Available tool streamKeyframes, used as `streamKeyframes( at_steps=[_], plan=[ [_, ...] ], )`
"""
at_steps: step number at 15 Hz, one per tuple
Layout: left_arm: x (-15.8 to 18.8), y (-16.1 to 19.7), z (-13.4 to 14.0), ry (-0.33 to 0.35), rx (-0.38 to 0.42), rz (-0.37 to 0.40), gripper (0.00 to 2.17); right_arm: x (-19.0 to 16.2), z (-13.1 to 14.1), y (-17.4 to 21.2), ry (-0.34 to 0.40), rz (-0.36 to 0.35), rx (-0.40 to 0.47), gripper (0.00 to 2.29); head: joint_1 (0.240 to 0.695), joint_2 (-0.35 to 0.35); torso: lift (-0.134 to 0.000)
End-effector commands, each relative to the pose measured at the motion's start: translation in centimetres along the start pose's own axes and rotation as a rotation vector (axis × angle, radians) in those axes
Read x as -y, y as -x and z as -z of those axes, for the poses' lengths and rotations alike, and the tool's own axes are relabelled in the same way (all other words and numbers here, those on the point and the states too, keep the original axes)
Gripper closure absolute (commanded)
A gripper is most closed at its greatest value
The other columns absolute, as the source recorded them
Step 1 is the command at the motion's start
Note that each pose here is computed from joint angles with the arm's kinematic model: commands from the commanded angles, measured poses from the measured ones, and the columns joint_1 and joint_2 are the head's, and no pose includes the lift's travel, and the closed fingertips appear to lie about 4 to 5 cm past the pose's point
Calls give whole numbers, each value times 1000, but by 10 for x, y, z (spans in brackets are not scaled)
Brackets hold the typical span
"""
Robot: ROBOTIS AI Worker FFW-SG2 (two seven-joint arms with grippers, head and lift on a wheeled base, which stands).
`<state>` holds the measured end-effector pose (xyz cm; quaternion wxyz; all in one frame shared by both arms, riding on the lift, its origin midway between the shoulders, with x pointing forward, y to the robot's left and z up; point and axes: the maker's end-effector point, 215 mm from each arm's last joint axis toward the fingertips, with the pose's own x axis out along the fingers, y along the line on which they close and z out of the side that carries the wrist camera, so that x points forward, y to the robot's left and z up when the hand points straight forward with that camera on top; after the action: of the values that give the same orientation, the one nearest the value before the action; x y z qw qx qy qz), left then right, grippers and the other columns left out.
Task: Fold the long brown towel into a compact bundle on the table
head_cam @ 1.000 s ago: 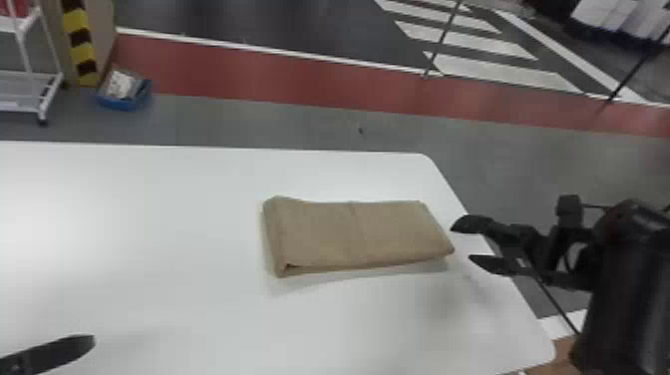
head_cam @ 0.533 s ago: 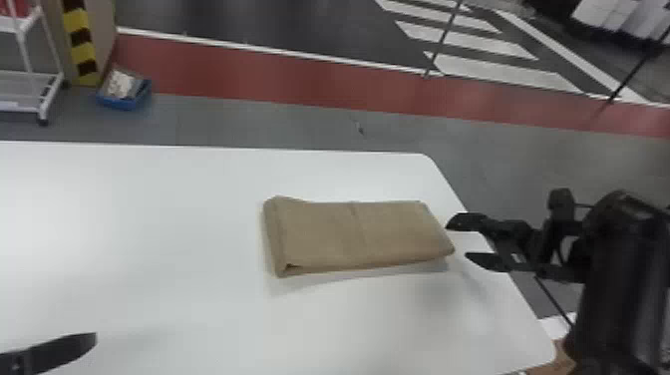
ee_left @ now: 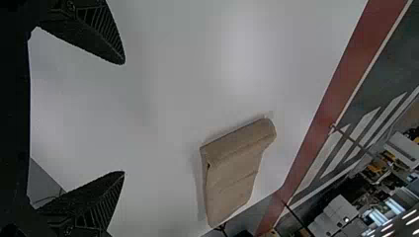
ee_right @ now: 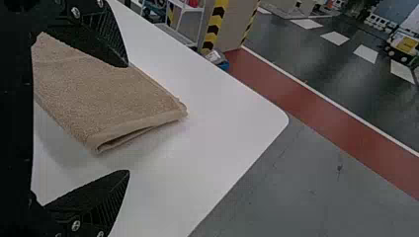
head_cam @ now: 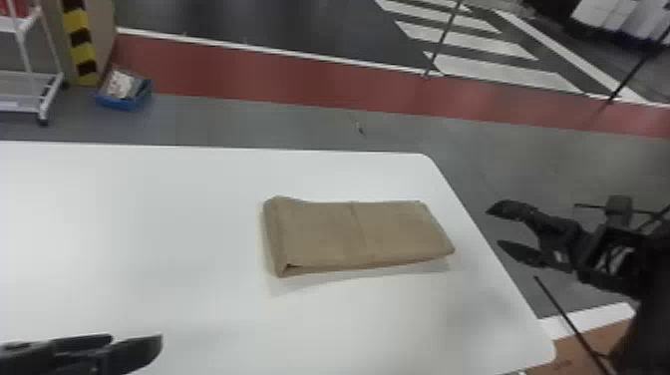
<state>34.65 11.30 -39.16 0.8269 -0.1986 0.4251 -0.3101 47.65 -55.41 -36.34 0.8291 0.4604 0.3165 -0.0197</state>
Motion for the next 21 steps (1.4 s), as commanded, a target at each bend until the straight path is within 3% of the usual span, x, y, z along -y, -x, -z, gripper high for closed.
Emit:
streamKeyframes(
  at_steps=[1,4,7,8,15,21],
  plan=[
    [29,-23,14,-50,-51,14,103,11,-16,28,-16,-15,53,130,695,-350,-125],
    [52,-54,29,-143,-100,-26,103,22,-33,69,-22,-48,125,130,695,-350,-125],
    [69,-92,-3,-340,-1,-80,103,35,-48,109,-28,-55,187,130,695,-350,-125],
    [71,-100,-7,-376,13,-90,103,35,-47,112,-33,-68,192,130,695,-350,-125],
    [59,-130,-36,-473,141,-144,154,37,-27,108,-42,-109,166,140,695,-350,-125],
    [102,-179,-40,-655,304,-146,208,51,-12,111,-59,-95,160,144,695,-350,-125]
  ],
)
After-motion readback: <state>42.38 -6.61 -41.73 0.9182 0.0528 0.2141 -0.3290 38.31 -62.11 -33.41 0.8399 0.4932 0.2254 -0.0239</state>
